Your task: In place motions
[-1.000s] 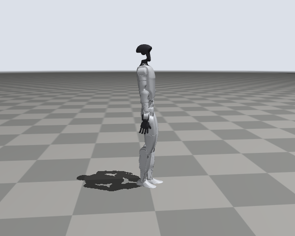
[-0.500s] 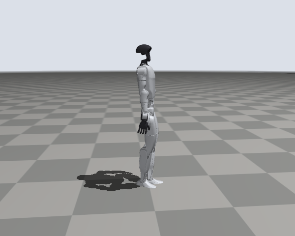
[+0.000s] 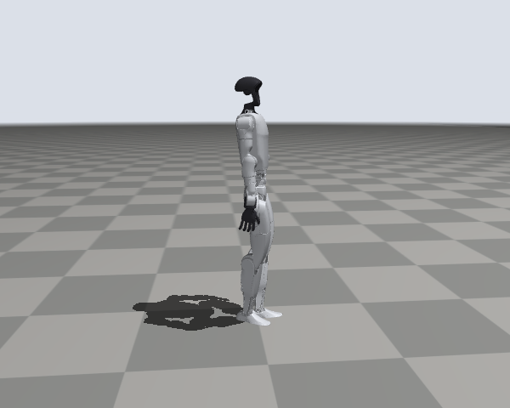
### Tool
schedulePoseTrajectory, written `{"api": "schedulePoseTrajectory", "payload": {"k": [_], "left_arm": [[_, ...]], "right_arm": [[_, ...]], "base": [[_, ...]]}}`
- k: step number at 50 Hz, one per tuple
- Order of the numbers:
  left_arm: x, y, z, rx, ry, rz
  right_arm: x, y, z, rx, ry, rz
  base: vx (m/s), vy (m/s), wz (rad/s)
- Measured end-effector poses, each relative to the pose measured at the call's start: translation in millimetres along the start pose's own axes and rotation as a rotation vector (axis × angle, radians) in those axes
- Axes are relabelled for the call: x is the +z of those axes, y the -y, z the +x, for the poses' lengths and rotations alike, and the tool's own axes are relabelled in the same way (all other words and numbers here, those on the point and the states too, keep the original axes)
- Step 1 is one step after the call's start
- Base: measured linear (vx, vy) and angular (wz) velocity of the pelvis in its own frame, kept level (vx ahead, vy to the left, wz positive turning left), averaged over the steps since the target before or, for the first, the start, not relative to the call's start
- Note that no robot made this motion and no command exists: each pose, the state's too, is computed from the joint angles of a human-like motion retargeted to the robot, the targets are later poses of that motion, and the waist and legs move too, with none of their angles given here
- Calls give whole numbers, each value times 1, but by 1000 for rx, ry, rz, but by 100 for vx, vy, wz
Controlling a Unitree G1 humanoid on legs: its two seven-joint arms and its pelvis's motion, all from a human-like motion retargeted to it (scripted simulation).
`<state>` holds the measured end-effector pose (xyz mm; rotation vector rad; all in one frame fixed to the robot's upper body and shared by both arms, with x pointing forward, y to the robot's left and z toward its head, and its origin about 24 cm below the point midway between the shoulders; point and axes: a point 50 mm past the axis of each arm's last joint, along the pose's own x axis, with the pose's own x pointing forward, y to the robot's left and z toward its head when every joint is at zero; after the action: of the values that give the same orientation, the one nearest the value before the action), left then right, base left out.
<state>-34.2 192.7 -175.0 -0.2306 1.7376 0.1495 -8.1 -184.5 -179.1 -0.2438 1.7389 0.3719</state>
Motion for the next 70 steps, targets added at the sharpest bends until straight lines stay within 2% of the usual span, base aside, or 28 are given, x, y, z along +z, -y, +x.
{"api": "schedulePoseTrajectory", "payload": {"k": [70], "left_arm": [[2, -2, -1, 8, -3, 24]], "right_arm": [[-1, 8, -2, -11, -12, -18]], "base": [[0, 0, 0]]}}
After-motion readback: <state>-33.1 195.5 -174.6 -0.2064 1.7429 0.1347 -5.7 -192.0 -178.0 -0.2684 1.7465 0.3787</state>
